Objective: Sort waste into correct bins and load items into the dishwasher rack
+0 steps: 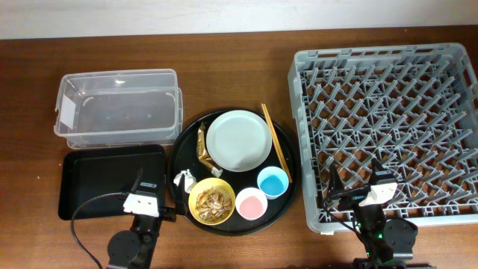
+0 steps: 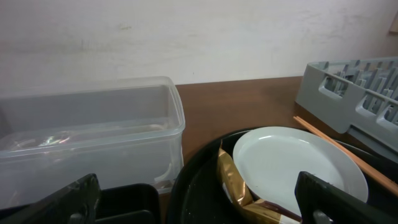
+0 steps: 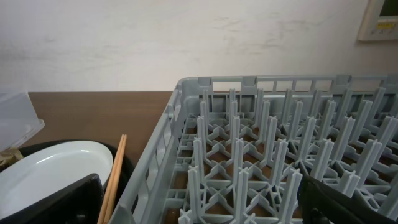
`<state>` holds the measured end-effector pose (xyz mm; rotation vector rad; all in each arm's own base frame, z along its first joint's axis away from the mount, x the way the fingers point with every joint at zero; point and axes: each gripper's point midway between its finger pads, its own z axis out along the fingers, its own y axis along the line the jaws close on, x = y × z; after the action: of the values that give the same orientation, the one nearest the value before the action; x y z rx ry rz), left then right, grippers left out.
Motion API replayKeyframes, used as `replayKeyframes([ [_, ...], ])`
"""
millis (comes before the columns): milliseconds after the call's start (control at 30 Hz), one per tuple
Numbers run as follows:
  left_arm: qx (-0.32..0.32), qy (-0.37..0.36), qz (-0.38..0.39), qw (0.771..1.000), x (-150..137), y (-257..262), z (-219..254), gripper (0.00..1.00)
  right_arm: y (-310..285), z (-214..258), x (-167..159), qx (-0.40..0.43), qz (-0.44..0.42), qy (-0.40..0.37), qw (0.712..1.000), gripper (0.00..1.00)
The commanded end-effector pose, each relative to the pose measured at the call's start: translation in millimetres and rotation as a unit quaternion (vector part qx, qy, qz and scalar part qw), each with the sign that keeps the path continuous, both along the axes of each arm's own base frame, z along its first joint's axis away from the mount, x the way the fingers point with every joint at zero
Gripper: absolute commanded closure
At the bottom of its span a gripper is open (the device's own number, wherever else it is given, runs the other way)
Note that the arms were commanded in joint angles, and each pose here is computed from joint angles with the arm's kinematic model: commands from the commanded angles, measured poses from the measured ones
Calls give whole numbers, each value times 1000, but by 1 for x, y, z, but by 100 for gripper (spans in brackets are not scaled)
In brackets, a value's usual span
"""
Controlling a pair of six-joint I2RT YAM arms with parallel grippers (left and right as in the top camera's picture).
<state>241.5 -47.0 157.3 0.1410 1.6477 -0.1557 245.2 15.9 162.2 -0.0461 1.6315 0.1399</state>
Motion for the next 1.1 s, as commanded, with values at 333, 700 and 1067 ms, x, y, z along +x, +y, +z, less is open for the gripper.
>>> replayKeyframes([
  [333,7,1,4,1000,0,2,-2,0,0,-2,0,0,2,0,1000,2],
  [700,7,1,5,1000,0,2,-2,1,0,-2,0,0,2,0,1000,2],
  [1067,-15,-94,-109,989,-21,-33,78,1,70,54,-35,7,214,-39,976,2],
])
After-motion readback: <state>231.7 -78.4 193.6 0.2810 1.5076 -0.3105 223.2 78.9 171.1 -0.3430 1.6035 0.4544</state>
